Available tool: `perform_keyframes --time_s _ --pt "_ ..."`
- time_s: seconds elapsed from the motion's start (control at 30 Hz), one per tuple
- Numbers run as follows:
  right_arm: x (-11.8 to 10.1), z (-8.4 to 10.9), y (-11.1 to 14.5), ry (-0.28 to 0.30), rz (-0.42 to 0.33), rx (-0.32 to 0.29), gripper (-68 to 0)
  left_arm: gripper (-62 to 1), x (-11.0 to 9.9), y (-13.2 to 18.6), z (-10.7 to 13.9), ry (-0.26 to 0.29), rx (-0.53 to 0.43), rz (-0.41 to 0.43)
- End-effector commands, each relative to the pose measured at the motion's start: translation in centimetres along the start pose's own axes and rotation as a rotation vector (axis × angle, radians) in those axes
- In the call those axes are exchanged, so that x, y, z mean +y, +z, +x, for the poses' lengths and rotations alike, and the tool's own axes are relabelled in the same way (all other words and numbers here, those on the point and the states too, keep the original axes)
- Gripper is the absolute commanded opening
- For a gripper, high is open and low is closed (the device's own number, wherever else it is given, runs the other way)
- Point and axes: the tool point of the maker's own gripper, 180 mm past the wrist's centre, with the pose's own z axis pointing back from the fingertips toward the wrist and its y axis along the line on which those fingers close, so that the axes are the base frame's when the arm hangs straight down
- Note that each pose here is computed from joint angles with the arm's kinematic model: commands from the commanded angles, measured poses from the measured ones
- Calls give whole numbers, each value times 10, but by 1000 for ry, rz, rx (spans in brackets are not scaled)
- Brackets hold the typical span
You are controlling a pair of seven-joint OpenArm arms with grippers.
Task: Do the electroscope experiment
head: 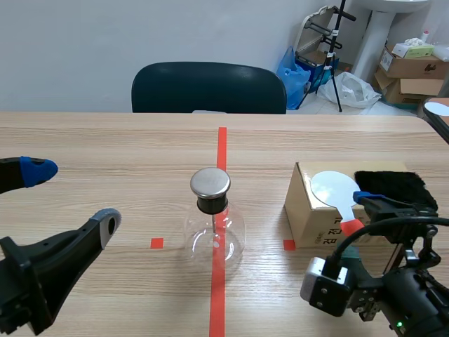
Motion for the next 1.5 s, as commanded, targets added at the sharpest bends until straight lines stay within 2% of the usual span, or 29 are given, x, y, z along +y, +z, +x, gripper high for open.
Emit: perform_keyframes --time_s 0.0,0.07,0.3,0.43,0.53,1.47 --pt "-13 -4 -6 3 -45 11 -286 14 -1 -2 11 0 -40 3" --pt "-13 -4 -6 3 -45 11 -337 14 -1 -2 11 0 -40 3" --pt "-13 -3 -6 3 -45 6 -431 14 -1 -2 11 0 -40 3" --pt "-13 -4 -6 2 -45 7 -551 14 -1 -2 11 0 -40 3" --pt "-13 -4 -6 2 -45 7 -670 14 -1 -2 11 0 -40 3" --pt "-13 -4 -5 2 -43 7 -665 14 -1 -2 11 -1 -40 2"
